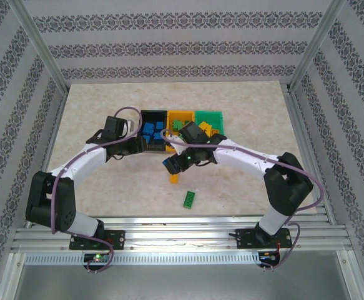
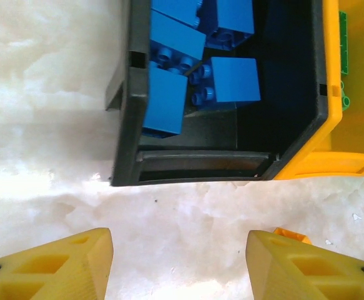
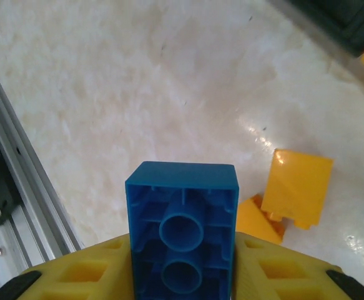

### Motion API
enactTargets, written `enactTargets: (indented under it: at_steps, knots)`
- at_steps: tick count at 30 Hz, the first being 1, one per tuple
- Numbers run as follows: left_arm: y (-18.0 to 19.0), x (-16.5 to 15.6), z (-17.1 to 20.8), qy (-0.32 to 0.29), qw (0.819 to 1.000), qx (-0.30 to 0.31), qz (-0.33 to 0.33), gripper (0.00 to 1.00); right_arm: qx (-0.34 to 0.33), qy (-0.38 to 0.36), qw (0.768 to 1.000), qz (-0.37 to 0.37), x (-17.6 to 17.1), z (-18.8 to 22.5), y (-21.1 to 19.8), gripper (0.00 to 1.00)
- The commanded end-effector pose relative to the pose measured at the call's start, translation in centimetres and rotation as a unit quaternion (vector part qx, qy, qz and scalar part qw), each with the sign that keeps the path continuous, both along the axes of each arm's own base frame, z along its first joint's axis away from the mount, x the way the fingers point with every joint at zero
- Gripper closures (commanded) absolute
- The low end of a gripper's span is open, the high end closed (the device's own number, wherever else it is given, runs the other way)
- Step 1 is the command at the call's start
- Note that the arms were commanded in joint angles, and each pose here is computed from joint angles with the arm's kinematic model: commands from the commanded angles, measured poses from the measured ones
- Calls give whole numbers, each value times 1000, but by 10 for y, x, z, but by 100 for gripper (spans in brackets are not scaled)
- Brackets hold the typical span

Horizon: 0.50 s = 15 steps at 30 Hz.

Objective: Sort the legos into containers by color
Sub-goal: Place the lego in the container.

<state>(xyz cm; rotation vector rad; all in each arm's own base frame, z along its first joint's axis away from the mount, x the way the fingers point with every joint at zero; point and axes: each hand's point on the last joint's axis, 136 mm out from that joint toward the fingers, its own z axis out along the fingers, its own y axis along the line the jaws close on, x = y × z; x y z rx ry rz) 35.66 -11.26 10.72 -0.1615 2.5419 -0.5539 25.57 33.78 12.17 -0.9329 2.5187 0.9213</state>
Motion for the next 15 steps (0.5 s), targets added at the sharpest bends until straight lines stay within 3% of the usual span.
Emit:
enactTargets:
  at_steps: [1,5,10,15]
  knots:
    - [12,3,8,-20,999,-9,24,42,54,-5,998,-28,22,29,21,62]
    - [19,-1,6,-17,999,-28,37,42,63,-28,993,-95,73,41,39,61]
    - [22,-8,10,-18,999,-27,34,41,27,-49,983,-172,139,34,53,60]
    - [20,-14,13,-17,999,-30,23,41,43,-43,979,-196,183,28,68,56]
